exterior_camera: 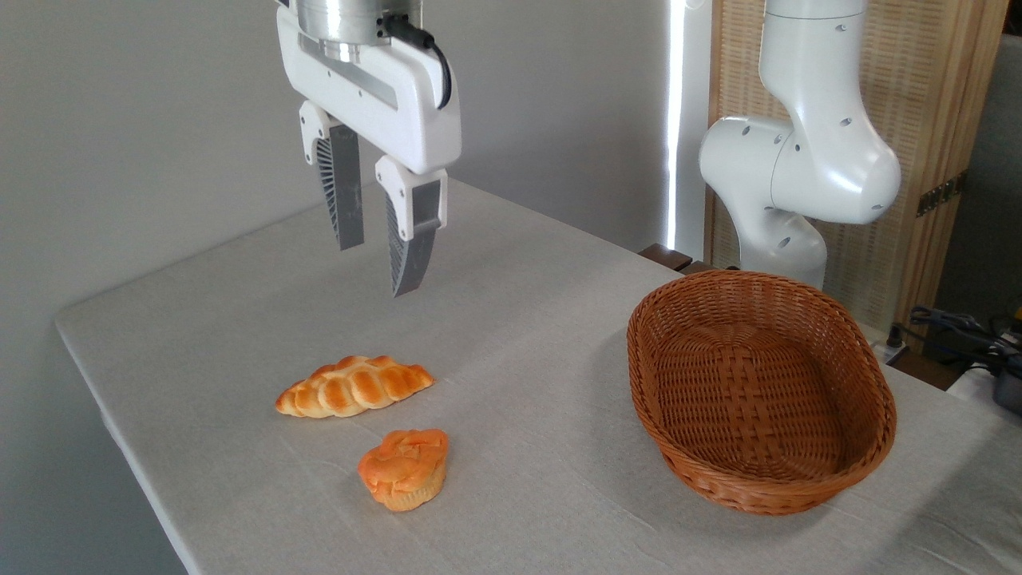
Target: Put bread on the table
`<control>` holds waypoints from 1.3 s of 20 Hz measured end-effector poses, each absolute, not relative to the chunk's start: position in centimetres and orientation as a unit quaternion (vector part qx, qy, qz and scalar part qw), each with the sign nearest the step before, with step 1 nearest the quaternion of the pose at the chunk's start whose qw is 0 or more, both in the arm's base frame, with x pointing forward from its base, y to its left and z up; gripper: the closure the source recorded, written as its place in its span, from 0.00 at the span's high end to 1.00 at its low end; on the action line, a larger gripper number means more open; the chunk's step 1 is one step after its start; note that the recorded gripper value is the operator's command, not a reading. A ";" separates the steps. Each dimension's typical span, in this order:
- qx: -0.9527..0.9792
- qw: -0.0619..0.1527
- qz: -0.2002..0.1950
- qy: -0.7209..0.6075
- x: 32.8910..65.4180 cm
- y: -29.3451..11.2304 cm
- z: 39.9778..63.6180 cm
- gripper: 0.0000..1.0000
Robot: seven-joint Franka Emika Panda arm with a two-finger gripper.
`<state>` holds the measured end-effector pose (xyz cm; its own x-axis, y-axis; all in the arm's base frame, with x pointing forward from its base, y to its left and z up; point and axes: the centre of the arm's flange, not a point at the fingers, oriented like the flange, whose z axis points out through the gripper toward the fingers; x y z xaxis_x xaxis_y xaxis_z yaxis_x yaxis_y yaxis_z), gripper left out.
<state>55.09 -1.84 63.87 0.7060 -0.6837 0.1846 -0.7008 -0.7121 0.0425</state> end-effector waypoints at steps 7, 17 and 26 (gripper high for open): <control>0.928 0.065 0.059 -0.362 56.3 -1.0 63.8 1.00; 0.918 0.005 0.032 -0.394 56.3 -3.8 63.4 1.00; 0.926 0.004 0.028 -0.375 56.5 -3.7 63.0 1.00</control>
